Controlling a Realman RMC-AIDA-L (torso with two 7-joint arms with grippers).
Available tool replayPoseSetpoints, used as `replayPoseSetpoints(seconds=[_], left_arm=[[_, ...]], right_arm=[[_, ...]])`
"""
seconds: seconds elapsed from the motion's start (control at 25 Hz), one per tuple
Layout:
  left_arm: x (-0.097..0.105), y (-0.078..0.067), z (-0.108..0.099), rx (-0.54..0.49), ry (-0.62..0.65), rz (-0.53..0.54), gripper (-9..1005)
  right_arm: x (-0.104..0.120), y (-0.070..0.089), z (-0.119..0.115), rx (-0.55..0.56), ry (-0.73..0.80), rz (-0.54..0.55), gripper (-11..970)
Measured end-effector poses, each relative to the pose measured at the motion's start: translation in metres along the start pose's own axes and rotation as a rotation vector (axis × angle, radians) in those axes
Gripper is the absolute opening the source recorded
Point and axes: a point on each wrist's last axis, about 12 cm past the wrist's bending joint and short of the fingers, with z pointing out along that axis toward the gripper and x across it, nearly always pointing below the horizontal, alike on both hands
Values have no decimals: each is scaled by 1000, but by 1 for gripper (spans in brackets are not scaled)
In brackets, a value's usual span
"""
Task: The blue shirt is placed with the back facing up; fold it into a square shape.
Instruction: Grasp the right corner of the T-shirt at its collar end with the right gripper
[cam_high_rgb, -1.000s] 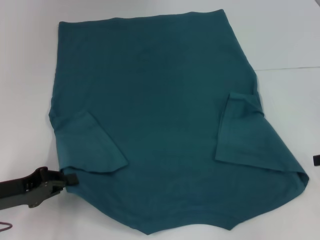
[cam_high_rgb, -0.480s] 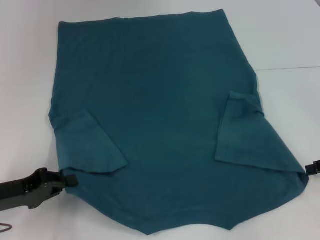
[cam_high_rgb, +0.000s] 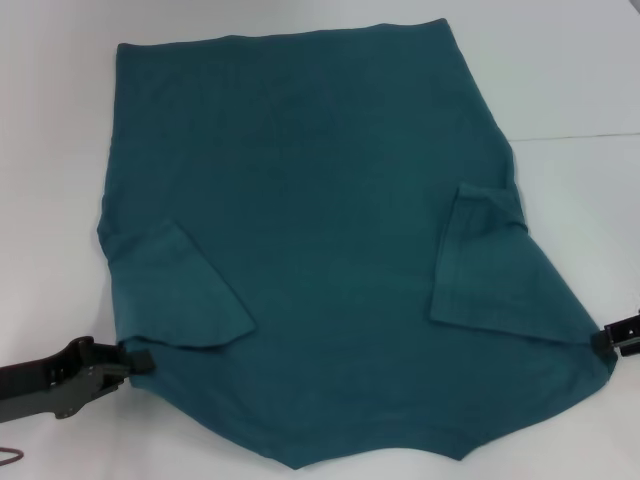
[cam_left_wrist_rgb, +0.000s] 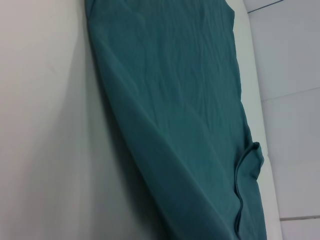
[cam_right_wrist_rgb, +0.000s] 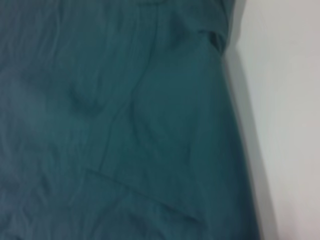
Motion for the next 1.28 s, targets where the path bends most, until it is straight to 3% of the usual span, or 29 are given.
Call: replayPoseSetpoints(seconds=[0.68, 1.28], left_arm=[[1, 1, 1, 3, 3, -8, 29], [1, 1, 1, 1, 2, -9, 30]], right_arm=[[-3, 7, 11, 33, 43, -32, 549], [-12, 26, 24, -24, 38, -57, 546]])
